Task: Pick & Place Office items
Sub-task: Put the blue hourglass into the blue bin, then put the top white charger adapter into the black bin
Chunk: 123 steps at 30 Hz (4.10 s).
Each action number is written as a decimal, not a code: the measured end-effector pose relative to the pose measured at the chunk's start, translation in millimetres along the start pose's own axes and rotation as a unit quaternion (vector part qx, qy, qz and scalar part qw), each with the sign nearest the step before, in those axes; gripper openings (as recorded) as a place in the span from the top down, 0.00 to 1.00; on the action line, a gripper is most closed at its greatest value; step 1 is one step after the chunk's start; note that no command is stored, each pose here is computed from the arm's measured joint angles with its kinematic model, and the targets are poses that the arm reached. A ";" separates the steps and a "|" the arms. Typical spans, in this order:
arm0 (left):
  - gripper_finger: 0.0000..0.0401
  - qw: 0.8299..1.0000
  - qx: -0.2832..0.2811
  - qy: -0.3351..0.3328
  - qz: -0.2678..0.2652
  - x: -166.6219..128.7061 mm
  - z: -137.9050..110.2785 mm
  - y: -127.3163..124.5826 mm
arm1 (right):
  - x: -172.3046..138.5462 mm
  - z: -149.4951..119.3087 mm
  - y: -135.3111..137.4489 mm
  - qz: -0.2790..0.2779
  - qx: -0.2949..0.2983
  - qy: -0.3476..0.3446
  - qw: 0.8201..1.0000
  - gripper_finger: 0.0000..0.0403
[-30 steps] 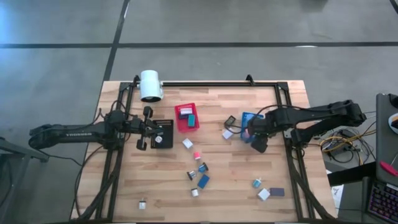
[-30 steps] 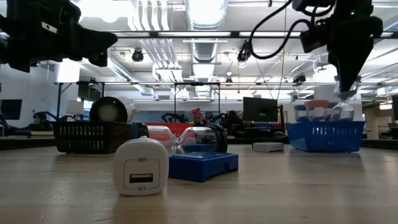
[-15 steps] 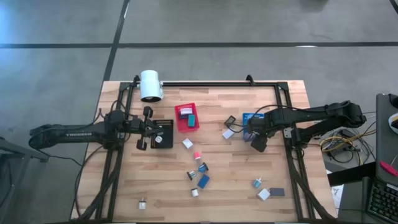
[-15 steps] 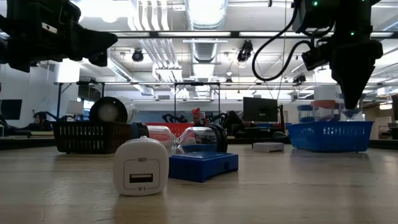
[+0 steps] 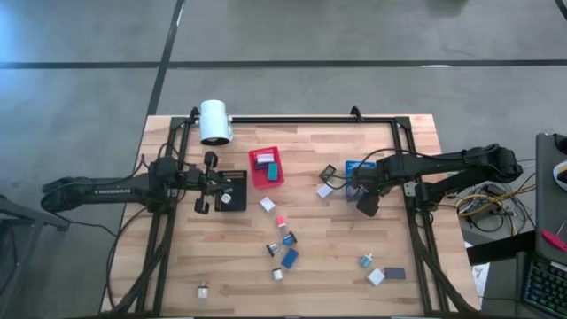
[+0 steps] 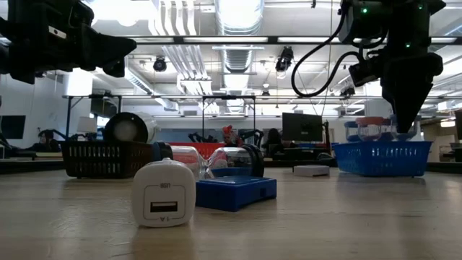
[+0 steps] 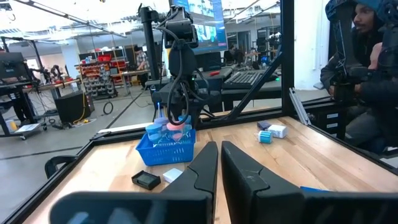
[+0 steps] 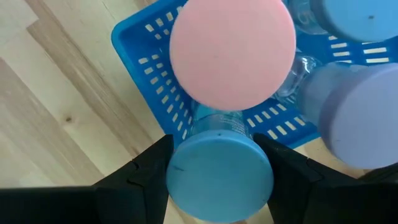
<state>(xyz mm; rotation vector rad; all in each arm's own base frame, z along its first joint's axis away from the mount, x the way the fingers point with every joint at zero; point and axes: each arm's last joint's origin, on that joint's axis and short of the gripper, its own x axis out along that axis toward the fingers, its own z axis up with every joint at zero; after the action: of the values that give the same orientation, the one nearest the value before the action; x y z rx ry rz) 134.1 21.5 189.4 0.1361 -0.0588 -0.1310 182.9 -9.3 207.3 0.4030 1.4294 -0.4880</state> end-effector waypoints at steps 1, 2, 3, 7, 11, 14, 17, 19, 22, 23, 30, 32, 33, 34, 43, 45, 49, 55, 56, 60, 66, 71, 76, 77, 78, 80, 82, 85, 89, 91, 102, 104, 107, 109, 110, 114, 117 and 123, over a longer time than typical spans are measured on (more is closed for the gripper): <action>0.94 1.000 0.000 0.000 0.000 0.0 0.0 0.0 | 0.1 0.0 0.0 0.000 -0.002 0.000 1.000 0.53; 0.94 1.000 0.000 0.000 0.000 0.0 0.0 0.0 | 0.1 -0.1 0.1 0.000 -0.004 0.000 1.000 0.53; 0.94 1.000 0.000 0.000 0.000 0.0 0.0 0.0 | 0.2 0.0 0.1 0.000 -0.004 0.000 1.000 0.53; 0.94 1.000 0.000 0.000 0.000 0.0 0.0 0.0 | 0.4 0.5 -0.4 0.002 -0.002 0.001 1.000 0.53; 0.94 1.000 0.000 0.000 0.000 0.0 0.0 0.0 | 0.5 0.5 -0.4 0.002 -0.006 0.001 1.000 0.53; 0.94 1.000 0.000 0.000 0.000 0.0 0.0 0.0 | 1.1 0.8 -0.2 0.002 -0.006 0.002 1.000 0.53; 0.94 1.000 0.000 0.000 0.000 0.0 0.0 0.0 | 1.3 1.5 -0.9 0.002 -0.006 0.001 1.000 0.53; 0.94 1.000 0.000 0.000 0.000 0.0 0.0 0.0 | 1.4 1.6 -1.1 0.001 -0.006 0.001 1.000 0.51; 0.94 1.000 0.000 0.000 0.000 0.0 0.0 0.0 | 4.0 1.5 -2.1 -0.001 -0.009 0.007 1.000 0.45; 0.94 1.000 0.000 0.000 0.000 0.0 0.0 0.0 | 4.3 1.8 -2.4 -0.002 -0.008 0.006 1.000 0.43; 0.94 1.000 0.000 0.002 0.000 -0.3 -1.1 -0.2 | 0.1 4.6 -3.3 0.000 -0.011 -0.001 1.000 0.40; 0.94 1.000 0.000 0.002 0.000 -0.2 -1.1 -0.3 | -6.7 8.2 -1.7 0.005 -0.017 -0.011 1.000 0.40; 0.94 1.000 0.000 0.002 0.000 -0.3 -1.1 -0.2 | -11.1 9.9 -1.1 0.007 -0.020 -0.015 1.000 0.40; 0.94 1.000 0.000 0.002 0.000 -0.3 -1.1 -0.2 | -16.1 12.0 -0.4 0.010 -0.024 -0.021 0.999 0.40; 0.94 1.000 0.000 0.002 0.001 -0.3 -1.1 -0.2 | -79.8 24.5 1.6 0.027 -0.031 -0.068 0.997 0.39; 0.94 1.000 -0.001 0.002 0.001 -0.3 -1.1 -0.2 | -97.0 24.0 2.6 0.023 -0.033 -0.107 0.993 0.41; 0.94 1.000 -0.024 0.002 0.001 -0.3 -1.1 -0.1 | -131.7 12.6 9.2 0.013 -0.066 -0.253 0.965 0.44; 0.94 0.999 -0.033 0.002 0.002 -0.2 -1.2 -0.1 | -167.6 -24.0 24.6 0.160 -0.163 -0.524 0.820 0.57; 0.95 0.999 -0.033 0.002 0.002 -0.2 -1.2 -0.1 | -166.6 -31.1 24.1 0.178 -0.172 -0.545 0.801 0.60; 0.95 0.999 -0.039 0.002 0.002 -0.2 -1.2 -0.1 | -136.5 -50.8 20.1 0.187 -0.179 -0.575 0.776 0.76; 0.95 0.995 -0.100 0.000 0.002 0.1 0.2 0.1 | -75.2 -60.8 19.4 0.207 -0.167 -0.609 0.747 0.96; 0.95 0.994 -0.108 0.017 0.004 3.8 2.3 2.0 | -52.2 -66.9 14.5 0.214 -0.164 -0.645 0.715 0.97; 0.99 0.991 -0.115 0.062 0.006 17.5 16.7 9.2 | -36.4 -73.1 11.5 0.232 -0.189 -0.689 0.660 0.97; 0.99 0.990 -0.115 0.076 0.005 21.1 19.6 10.9 | -33.5 -74.0 10.9 0.233 -0.189 -0.696 0.653 0.97; 0.99 0.990 -0.113 0.090 0.004 24.5 22.2 12.6 | -30.6 -74.7 10.5 0.232 -0.187 -0.703 0.646 0.97; 0.98 0.987 -0.103 0.123 0.000 32.3 28.1 16.4 | -25.6 -75.7 9.7 0.232 -0.184 -0.713 0.636 0.97; 0.97 0.982 -0.092 0.167 -0.008 40.0 30.8 19.7 | -20.7 -76.5 9.5 0.231 -0.184 -0.715 0.633 0.97; 0.96 0.970 -0.091 0.226 -0.022 53.9 33.8 23.7 | -15.6 -76.8 9.5 0.226 -0.190 -0.711 0.638 0.97; 0.96 0.946 -0.095 0.305 -0.050 79.6 36.1 27.5 | -15.8 -76.9 9.2 0.226 -0.188 -0.712 0.637 0.97; 0.96 0.931 -0.090 0.350 -0.056 94.3 37.9 30.5 | -15.6 -76.9 9.2 0.227 -0.188 -0.712 0.638 0.97; 0.75 0.855 -0.002 0.508 -0.107 159.6 21.1 42.4 | -13.1 -77.1 9.5 0.236 -0.181 -0.704 0.645 0.97; 0.66 0.845 0.009 0.519 -0.128 170.8 15.5 36.9 | -12.7 -77.2 9.5 0.237 -0.181 -0.704 0.645 0.97; 0.51 0.829 0.031 0.534 -0.165 186.5 10.5 27.3 | -12.3 -77.2 9.6 0.235 -0.182 -0.703 0.646 0.97; 0.42 0.816 0.056 0.543 -0.188 195.4 8.0 21.3 | -11.3 -77.2 9.7 0.233 -0.186 -0.701 0.648 0.97; 0.37 0.810 0.069 0.550 -0.192 199.4 6.6 18.3 | -10.5 -77.2 9.9 0.231 -0.188 -0.698 0.651 0.97; 0.22 0.779 0.149 0.576 -0.196 211.3 3.2 5.9 | -9.8 -77.2 9.9 0.230 -0.190 -0.697 0.652 0.97; 0.16 0.753 0.192 0.592 -0.213 214.5 -5.1 -0.4 | -9.7 -77.2 10.0 0.230 -0.190 -0.697 0.652 0.97; 0.12 0.724 0.215 0.609 -0.242 213.6 -22.4 -2.7 | -9.8 -77.2 9.9 0.231 -0.188 -0.697 0.652 0.97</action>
<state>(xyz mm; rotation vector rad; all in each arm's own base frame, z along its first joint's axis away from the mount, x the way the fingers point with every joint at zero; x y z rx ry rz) 346.7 -6.8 177.5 0.6886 1.3032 -0.5352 123.2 41.6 208.8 -0.0395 -0.1503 0.0306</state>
